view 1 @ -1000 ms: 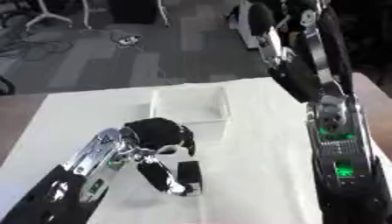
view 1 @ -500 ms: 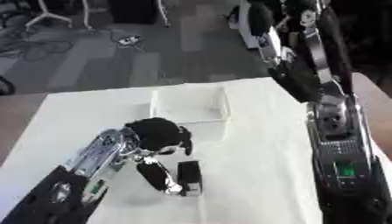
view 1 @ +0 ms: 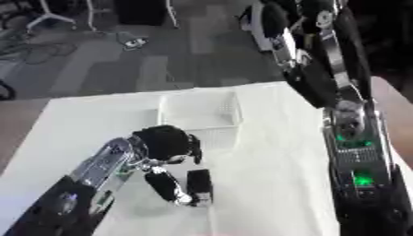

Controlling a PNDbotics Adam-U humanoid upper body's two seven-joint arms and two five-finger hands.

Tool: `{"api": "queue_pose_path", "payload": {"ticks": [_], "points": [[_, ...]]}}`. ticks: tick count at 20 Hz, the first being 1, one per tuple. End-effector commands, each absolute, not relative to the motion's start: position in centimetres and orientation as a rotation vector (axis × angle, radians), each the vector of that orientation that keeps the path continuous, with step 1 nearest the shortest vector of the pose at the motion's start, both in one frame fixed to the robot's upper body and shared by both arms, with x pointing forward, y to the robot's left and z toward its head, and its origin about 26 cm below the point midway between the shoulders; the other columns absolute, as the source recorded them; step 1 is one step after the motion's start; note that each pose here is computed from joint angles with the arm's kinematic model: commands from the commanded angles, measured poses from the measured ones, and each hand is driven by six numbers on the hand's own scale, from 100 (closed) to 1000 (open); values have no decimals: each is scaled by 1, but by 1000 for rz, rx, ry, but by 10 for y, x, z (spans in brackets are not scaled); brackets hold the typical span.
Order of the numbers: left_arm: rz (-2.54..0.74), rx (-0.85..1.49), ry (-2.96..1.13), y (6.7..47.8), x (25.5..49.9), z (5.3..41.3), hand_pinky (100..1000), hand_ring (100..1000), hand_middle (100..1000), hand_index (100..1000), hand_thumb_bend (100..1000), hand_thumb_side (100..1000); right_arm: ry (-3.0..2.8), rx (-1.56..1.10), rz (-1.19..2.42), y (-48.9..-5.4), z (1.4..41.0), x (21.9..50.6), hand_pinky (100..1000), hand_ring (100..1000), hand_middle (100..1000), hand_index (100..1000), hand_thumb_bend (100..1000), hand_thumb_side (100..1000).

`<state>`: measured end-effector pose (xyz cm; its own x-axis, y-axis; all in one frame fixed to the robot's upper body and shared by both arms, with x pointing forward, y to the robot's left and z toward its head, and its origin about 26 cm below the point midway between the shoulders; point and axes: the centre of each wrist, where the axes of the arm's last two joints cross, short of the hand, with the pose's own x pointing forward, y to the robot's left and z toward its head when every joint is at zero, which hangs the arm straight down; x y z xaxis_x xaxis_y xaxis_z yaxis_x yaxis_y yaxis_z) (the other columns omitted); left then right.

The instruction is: Pick up objects on the table and place them in the box.

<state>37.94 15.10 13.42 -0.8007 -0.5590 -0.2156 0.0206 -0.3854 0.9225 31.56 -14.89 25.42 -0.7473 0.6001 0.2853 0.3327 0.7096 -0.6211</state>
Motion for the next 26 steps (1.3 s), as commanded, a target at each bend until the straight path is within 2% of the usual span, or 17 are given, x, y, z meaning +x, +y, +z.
{"api": "queue_pose_path", "payload": {"ticks": [1,26], "points": [[-2227,750,-1497,150,381,137,504,597,710,747,405,756,-2478,-708,751,-146,262,312,132,414,526,727,317,1000],[-2268,818,-1439,151,392,102,530,611,711,743,438,805,-2481,-705,750,-144,262,310,133,415,527,727,315,1000]]}}
